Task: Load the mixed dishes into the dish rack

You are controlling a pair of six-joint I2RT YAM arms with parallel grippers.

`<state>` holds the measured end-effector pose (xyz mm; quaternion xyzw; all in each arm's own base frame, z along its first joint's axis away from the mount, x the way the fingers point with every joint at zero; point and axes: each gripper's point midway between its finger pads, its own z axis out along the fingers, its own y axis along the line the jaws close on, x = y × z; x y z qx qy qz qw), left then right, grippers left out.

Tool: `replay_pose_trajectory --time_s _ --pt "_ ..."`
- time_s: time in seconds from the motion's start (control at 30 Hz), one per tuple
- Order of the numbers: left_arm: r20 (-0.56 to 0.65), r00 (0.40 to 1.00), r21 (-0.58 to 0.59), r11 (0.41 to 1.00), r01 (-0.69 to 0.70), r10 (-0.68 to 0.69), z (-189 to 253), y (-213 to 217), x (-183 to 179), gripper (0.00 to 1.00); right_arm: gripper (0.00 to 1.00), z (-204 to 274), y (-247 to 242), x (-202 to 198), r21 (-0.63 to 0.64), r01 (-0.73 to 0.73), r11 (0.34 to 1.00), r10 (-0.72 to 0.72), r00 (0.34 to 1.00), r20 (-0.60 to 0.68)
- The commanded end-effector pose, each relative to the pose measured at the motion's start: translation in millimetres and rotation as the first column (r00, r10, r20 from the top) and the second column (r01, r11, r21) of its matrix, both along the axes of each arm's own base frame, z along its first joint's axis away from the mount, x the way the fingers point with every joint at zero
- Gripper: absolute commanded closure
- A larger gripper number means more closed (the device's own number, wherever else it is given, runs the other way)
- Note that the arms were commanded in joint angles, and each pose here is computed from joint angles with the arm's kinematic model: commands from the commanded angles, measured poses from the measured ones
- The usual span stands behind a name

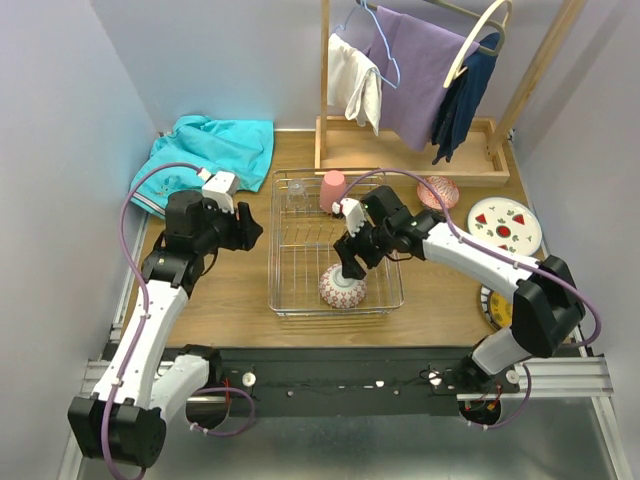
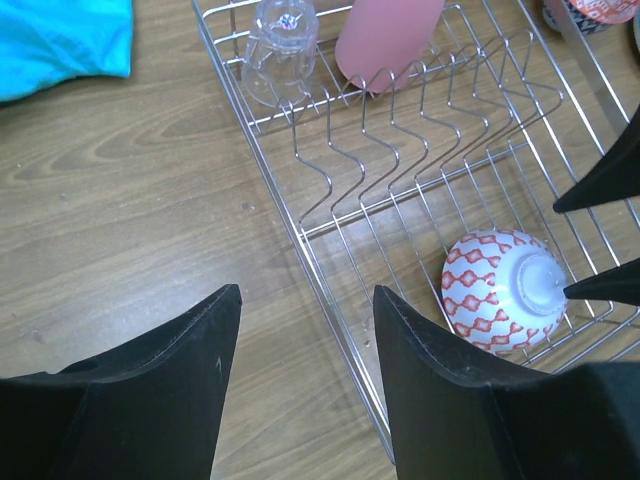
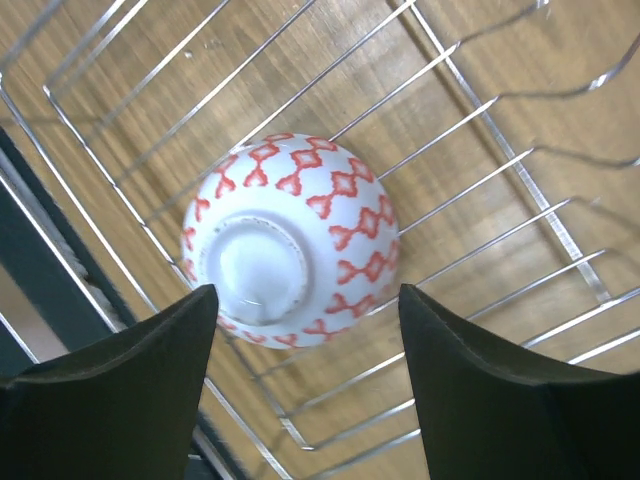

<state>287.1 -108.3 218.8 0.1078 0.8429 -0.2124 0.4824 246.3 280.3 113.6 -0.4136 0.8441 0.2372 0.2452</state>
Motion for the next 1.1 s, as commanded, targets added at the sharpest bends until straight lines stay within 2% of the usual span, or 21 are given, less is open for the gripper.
replay_pose_trajectory --time_s 0.0,0.17,0.27,0.33,0.43,0.57,0.77,1.07 --pt "0.051 0.998 0.022 0.999 0.026 -0.027 11.9 2.6 -11.1 0.35 0.13 16.5 -8.9 12.3 -0.078 -0.174 0.982 0.186 0.965 0.184" --pt "0.069 0.998 0.024 1.000 0.001 -0.003 12.6 10.4 -15.0 0.35 0.13 16.8 -9.6 15.0 -0.141 -0.286 0.948 0.311 0.928 0.206" --pt "0.080 0.997 0.023 1.000 -0.015 0.013 16.3 15.8 -14.6 0.35 0.17 22.8 -18.5 26.2 -0.196 -0.238 0.951 0.283 0.928 0.244" --pt "0.089 0.996 0.024 0.999 -0.026 0.024 19.1 19.6 -15.0 0.35 0.17 29.5 -32.4 43.2 -0.238 -0.116 0.964 0.189 0.932 0.309" --pt "0.088 0.995 0.021 0.999 -0.043 0.041 19.5 24.5 -15.9 0.35 0.19 50.4 -56.1 70.2 -0.208 0.067 0.976 0.023 0.915 0.403" --pt "0.076 0.996 0.018 0.998 -0.057 0.056 15.6 29.0 -15.3 0.35 0.25 52.8 -117.1 108.3 -0.207 0.276 0.939 -0.162 0.883 0.441" --pt "0.041 0.992 -0.017 0.993 -0.116 0.117 10.0 41.9 -4.3 0.35 0.27 26.1 -182.6 161.7 -0.261 0.392 0.882 -0.273 0.878 0.393" --pt "-0.053 0.961 -0.128 0.953 -0.275 0.271 6.2 73.4 18.4 0.35 0.28 -7.3 -213.6 219.6 -0.306 0.410 0.859 -0.278 0.876 0.395"
